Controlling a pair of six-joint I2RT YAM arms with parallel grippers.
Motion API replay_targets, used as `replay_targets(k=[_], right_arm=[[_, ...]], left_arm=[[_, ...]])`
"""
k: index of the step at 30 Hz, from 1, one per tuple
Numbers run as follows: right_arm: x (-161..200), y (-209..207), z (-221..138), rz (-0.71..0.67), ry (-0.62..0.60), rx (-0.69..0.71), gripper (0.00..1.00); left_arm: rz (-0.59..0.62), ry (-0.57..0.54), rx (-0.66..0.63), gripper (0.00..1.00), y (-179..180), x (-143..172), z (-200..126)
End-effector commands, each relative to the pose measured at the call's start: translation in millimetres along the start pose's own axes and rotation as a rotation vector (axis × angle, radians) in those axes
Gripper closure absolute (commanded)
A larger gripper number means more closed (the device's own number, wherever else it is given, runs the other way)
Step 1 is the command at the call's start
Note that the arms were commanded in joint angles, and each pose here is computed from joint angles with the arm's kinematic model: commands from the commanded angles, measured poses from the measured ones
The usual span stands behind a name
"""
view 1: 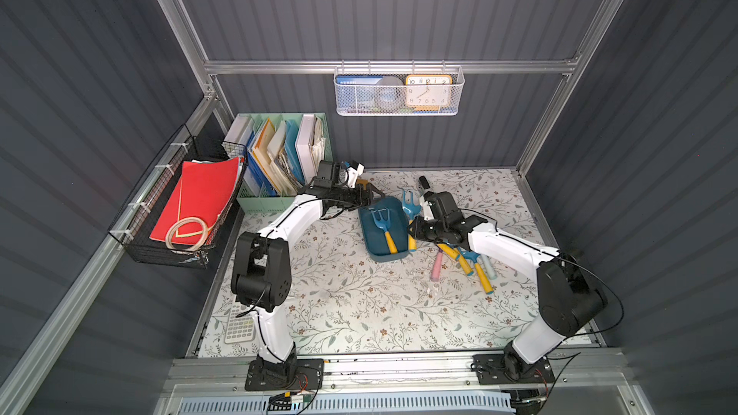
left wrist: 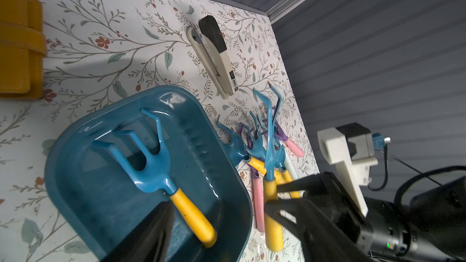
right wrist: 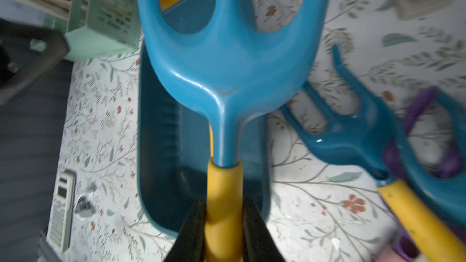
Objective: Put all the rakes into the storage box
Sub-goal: Pick up the rake at the center of the board, then place the rake in the storage box.
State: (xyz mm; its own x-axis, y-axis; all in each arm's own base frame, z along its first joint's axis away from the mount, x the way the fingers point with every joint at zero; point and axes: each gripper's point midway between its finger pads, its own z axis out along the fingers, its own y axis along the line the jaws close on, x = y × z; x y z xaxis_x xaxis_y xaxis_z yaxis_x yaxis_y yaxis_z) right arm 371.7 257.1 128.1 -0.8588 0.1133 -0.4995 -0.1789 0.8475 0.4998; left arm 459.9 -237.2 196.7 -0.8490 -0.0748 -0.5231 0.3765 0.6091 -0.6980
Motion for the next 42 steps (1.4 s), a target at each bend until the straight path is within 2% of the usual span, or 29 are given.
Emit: replay_targets(k=[1, 7, 10, 13, 15, 16, 17, 20, 22, 24, 29, 35, 37, 38, 40, 41, 42], right_arm=[[2, 31, 1, -0.084, 0.020, -0.096, 0.88], [-3, 58, 10, -0.155, 0.035, -0.128, 0.88], [-9, 68, 16, -0.170, 0.033, -0.139, 0.88], [-16, 71, 21, -0.171, 0.021, -0.132, 0.88], [-19, 72, 23, -0.174, 0.011, -0.124, 0.88], [-25, 65, 25, -0.174, -0.016, -0.083, 0.88], [-27, 60, 26, -0.177, -0.028, -0.060, 0.88], [-33, 48, 29, -0.181, -0.057, 0.011, 0.85], [-35, 39, 31, -0.170, -0.068, 0.061, 0.71], [-38, 30, 31, -0.150, -0.090, 0.109, 0.64], [-37, 20, 30, -0.131, -0.127, 0.133, 0.63], [-32, 14, 27, -0.124, -0.125, 0.153, 0.64], [-30, 10, 27, -0.120, -0.122, 0.169, 0.64], [-29, 7, 27, -0.117, -0.118, 0.183, 0.64], [-28, -3, 26, -0.105, -0.122, 0.230, 0.63], [-28, -10, 24, -0.093, -0.128, 0.266, 0.62], [-28, -16, 23, -0.085, -0.136, 0.300, 0.62]], left_arm=[[-0.016, 0.014, 0.039, 0.20, -3, 1, 8], [-0.023, 0.025, 0.056, 0.23, -5, 3, 12], [-0.031, 0.032, 0.050, 0.30, -2, 6, 14], [-0.045, 0.038, 0.029, 0.64, 5, 8, 17], [-0.051, 0.043, 0.020, 0.91, 8, 10, 19], [-0.056, 0.048, 0.015, 0.99, 11, 11, 21], [-0.062, 0.053, 0.008, 1.00, 13, 13, 21], [-0.083, 0.055, -0.029, 1.00, 25, 15, 26], [-0.092, 0.054, -0.059, 1.00, 35, 17, 30], [-0.101, 0.049, -0.099, 1.00, 48, 19, 35], [-0.153, 0.035, -0.148, 1.00, 74, 27, 48], [-0.171, 0.043, -0.160, 0.98, 82, 30, 54], [-0.172, 0.048, -0.157, 0.91, 82, 31, 54], [-0.173, 0.051, -0.156, 0.82, 82, 32, 54], [-0.170, 0.056, -0.158, 0.55, 82, 33, 54], [-0.168, 0.057, -0.158, 0.47, 81, 33, 53], [-0.164, 0.058, -0.160, 0.44, 81, 33, 53]])
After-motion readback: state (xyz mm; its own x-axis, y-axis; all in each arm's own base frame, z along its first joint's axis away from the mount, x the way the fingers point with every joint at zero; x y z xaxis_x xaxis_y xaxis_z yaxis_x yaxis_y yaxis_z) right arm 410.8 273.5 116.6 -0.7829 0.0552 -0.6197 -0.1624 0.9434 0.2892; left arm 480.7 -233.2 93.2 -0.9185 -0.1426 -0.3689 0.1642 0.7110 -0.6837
